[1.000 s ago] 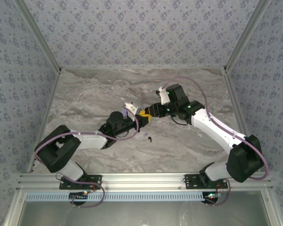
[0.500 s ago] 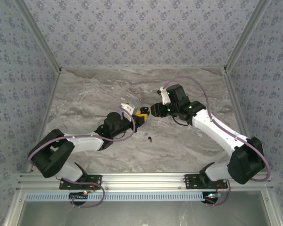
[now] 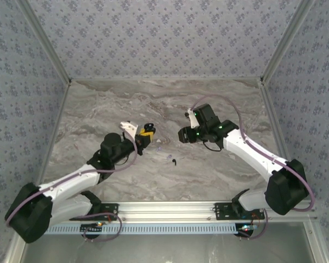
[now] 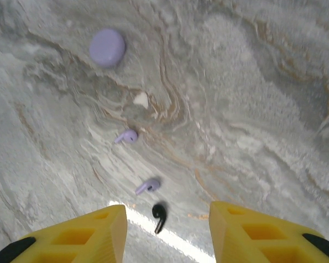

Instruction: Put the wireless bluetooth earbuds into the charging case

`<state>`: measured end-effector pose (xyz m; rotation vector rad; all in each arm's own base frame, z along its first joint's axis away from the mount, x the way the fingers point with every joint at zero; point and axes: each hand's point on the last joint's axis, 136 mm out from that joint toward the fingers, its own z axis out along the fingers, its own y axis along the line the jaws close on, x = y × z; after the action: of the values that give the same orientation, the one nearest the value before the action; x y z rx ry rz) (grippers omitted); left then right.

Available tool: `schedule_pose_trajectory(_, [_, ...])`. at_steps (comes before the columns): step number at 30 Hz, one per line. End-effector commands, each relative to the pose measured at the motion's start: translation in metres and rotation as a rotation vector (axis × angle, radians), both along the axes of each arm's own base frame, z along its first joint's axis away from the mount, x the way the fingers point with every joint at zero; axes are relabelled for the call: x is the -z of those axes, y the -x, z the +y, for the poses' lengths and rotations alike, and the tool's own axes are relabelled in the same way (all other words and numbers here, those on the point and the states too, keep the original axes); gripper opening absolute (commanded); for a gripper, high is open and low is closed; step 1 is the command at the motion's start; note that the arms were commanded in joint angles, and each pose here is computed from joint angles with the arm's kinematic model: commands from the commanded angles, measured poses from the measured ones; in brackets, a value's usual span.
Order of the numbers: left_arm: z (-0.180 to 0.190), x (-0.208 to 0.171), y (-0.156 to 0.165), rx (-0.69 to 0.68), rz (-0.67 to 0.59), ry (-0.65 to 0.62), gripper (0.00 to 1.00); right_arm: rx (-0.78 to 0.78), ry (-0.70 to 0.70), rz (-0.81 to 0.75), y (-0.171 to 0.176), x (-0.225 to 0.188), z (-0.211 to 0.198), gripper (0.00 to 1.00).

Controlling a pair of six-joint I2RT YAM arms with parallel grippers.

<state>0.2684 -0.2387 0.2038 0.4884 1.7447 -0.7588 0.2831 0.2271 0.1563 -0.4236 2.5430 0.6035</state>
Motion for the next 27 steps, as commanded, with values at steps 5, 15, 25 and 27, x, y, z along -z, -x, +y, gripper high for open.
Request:
schedule_pose_trajectory(5, [0.017, 0.004, 0.014, -0.017, 0.014, -0.047, 0.16, 0.005, 0.022, 0.153, 0.039, 0.041, 0.007, 0.43])
schedule_pose_trajectory(15, [0.020, 0.000, 0.023, -0.003, 0.026, -0.026, 0.16, 0.056, 0.043, 0.258, 0.065, 0.088, 0.020, 0.38])
schedule_pose_trajectory(25, [0.019, 0.001, 0.024, 0.003, 0.032, -0.025, 0.16, 0.056, 0.080, 0.306, 0.069, 0.116, 0.034, 0.32])
schedule_pose_trajectory(27, [0.019, 0.001, 0.023, 0.003, 0.034, -0.025, 0.16, 0.051, 0.092, 0.314, 0.070, 0.120, 0.037, 0.31])
